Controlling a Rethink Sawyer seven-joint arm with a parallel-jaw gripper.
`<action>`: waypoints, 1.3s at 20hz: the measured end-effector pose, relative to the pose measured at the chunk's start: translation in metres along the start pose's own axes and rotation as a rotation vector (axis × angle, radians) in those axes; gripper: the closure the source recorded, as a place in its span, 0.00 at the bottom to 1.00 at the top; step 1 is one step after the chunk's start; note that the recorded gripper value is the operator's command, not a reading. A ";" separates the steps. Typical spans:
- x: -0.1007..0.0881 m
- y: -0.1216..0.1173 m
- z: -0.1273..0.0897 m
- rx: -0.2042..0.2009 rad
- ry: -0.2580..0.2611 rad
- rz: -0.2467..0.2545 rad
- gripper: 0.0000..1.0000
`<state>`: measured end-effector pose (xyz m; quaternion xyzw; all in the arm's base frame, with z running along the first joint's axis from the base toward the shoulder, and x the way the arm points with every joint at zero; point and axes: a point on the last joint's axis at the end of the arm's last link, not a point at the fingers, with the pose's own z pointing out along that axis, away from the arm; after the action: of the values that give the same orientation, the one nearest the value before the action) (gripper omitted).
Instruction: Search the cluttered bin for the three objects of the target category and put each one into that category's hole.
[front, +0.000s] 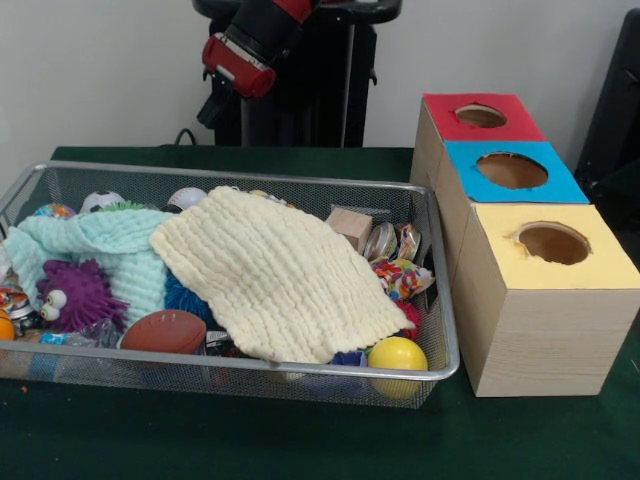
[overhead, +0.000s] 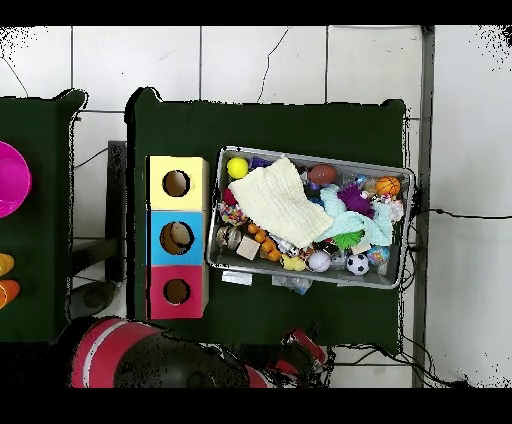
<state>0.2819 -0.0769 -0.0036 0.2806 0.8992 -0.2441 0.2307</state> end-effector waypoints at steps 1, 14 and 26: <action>0.000 0.000 -0.001 -0.001 0.002 0.001 1.00; 0.041 -0.004 -0.021 -0.265 0.264 -0.050 1.00; 0.040 0.013 -0.020 -0.410 0.365 -0.183 1.00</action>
<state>0.2548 -0.0406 -0.0142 0.1849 0.9780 -0.0224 0.0941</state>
